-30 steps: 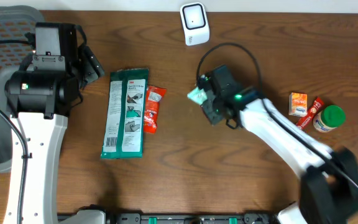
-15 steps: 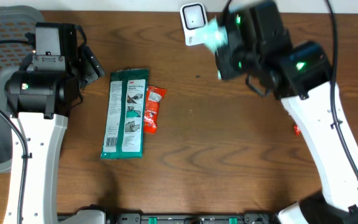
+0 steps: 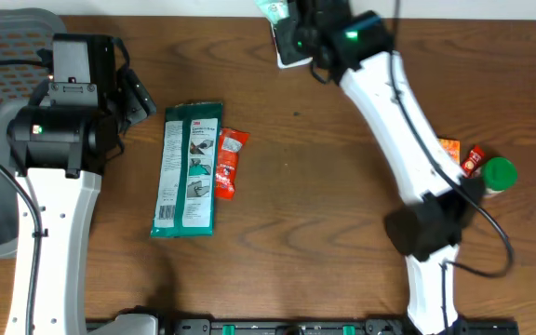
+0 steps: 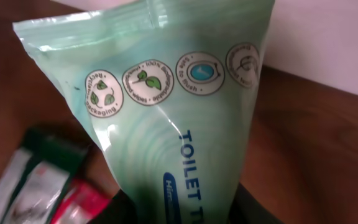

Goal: Scan the item barcode
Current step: 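Hold the wipes packet in front of the scanner face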

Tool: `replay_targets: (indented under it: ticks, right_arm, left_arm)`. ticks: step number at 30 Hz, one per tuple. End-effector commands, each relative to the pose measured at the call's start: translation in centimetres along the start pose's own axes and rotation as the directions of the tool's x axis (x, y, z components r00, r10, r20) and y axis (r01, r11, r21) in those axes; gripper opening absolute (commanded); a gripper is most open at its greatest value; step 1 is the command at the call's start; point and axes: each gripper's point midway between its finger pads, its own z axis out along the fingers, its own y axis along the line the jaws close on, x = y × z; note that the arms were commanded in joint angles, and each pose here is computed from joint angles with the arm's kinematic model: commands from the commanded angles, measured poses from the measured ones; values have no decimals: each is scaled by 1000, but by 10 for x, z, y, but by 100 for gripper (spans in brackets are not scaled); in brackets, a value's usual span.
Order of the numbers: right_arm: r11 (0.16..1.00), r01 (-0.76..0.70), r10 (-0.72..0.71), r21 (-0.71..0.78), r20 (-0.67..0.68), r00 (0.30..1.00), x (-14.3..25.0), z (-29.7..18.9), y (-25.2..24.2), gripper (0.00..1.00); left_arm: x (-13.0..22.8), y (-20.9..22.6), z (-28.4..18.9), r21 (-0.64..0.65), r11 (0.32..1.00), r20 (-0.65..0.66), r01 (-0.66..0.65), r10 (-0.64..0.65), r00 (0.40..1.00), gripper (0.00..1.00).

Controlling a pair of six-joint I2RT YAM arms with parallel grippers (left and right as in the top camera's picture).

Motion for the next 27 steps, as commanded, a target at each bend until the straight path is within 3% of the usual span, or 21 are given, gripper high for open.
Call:
replay_targets:
  ticks: [1,10,27]
  right_arm:
    - [997,-30,29,75,21,999,-1,36,-21,21]
    - [974,-71,50,216,100,994,9,123,-56,20]
    - [964,-122,114,238,44,992,53,182,-76,21]
  left_arm:
    - [-5,2,-2,-9,1000,14,4,-4,1000,87]
    - [-5,2,-2,-9,1000,14,4,-4,1000,87]
    - [-5,2,-2,-9,1000,14,4,-4,1000,87]
